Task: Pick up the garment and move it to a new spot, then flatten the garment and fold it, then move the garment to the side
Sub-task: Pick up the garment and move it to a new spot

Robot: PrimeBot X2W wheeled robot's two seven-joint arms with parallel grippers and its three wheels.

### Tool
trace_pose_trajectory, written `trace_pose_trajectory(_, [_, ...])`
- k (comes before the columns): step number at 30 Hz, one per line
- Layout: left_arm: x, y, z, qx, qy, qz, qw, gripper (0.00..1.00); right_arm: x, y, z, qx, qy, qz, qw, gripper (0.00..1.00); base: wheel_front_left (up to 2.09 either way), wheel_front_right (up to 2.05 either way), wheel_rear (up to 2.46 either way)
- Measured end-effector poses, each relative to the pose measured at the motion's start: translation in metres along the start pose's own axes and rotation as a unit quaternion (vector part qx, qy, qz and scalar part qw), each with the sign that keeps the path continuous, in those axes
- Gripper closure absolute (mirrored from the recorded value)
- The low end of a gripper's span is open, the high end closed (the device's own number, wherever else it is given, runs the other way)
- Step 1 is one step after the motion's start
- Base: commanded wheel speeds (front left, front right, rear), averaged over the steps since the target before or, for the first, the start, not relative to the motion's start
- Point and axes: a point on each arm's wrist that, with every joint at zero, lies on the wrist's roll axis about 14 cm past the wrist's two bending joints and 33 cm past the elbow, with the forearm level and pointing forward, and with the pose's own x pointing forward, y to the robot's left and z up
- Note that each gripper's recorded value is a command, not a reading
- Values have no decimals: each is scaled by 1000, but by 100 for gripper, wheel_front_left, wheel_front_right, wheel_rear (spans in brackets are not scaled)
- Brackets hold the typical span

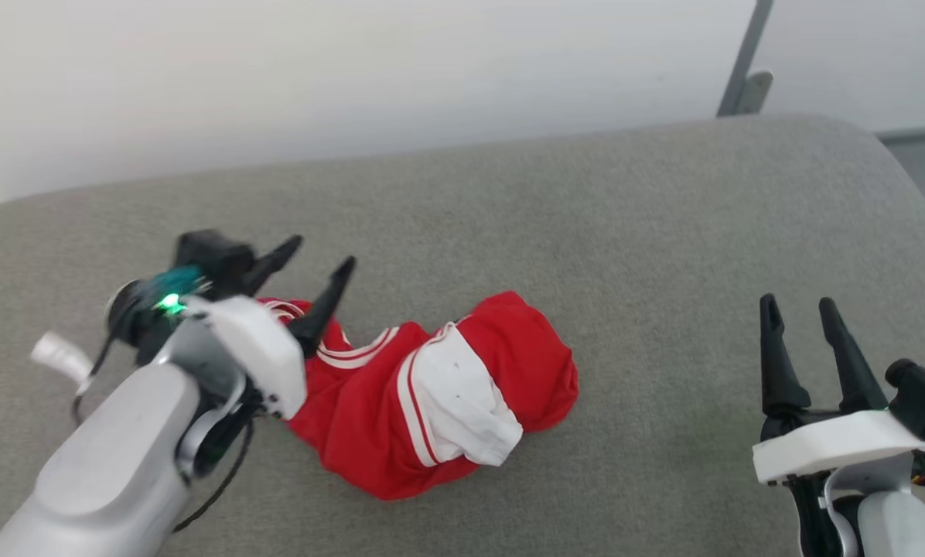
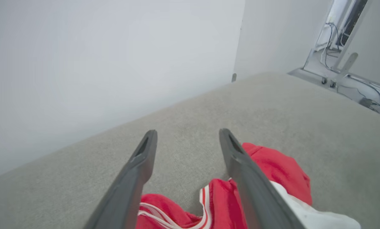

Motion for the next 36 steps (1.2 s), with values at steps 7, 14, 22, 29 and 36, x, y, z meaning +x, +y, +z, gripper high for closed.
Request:
trace_pose_trajectory(7, [-53, 35, 18, -9, -100, 91, 991, 0, -3, 12, 6, 1, -5, 20, 1000, 0, 0, 0, 0])
trace_pose_trajectory(14, [-102, 53, 5, -35, -127, 167, 977, 0, -4, 19, 3, -1, 2, 34, 999, 0, 0, 0, 0])
trace_pose_trajectory(22, [-144, 62, -6, -74, -150, 233, 958, 0, -3, 29, -2, -3, 9, 51, 999, 0, 0, 0, 0])
trace_pose_trajectory(29, [-170, 70, -20, -84, -158, 270, 946, 0, -1, 32, -5, -2, 13, 58, 998, 0, 0, 0, 0])
trace_pose_trajectory(36, [-187, 70, -37, -109, -161, 290, 937, 0, -4, 33, -8, -2, 18, 60, 998, 0, 0, 0, 0])
